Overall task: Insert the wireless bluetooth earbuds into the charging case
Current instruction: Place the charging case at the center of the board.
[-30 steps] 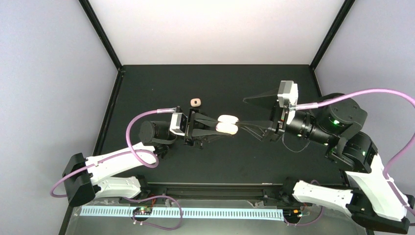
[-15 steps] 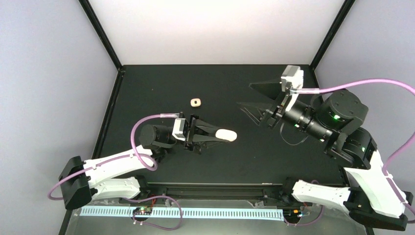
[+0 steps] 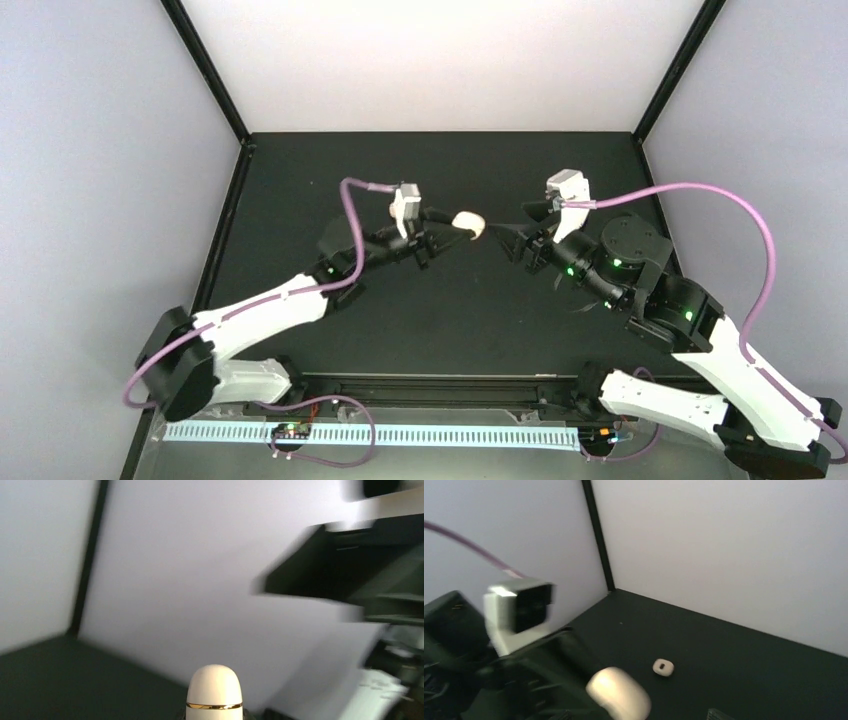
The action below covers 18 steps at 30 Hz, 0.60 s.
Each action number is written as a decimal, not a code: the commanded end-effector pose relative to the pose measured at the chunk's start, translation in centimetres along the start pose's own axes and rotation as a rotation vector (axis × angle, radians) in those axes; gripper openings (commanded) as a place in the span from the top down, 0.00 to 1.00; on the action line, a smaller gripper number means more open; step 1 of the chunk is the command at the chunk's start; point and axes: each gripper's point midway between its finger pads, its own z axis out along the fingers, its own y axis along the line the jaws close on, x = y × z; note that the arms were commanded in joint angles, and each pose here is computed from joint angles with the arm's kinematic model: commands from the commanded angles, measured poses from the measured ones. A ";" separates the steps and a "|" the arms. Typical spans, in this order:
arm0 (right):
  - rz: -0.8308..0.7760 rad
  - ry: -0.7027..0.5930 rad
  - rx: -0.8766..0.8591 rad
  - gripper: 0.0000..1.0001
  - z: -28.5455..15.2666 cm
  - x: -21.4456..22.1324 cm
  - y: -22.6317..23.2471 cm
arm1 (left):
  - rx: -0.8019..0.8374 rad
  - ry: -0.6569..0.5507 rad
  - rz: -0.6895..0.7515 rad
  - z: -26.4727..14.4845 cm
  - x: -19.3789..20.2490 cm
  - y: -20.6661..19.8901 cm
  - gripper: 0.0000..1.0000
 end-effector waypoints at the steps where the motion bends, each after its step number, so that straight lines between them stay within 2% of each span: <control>1: 0.070 -0.009 0.134 0.30 0.1 1.7 -2.6 | -0.347 0.185 -0.351 -1.1 7.6 11.5 0.99; 4: 0.079 0.038 0.131 0.30 0.8 4.1 -2.7 | -0.414 0.257 -0.467 -1.7 11.7 16.0 0.99; 11: 0.090 0.104 0.125 0.30 1.4 7.4 -2.7 | -0.571 0.386 -0.598 -2.2 19.7 24.4 0.98; 18: 0.078 0.102 0.146 0.30 0.8 7.8 -3.3 | -0.682 0.430 -0.651 -3.0 23.4 29.5 0.98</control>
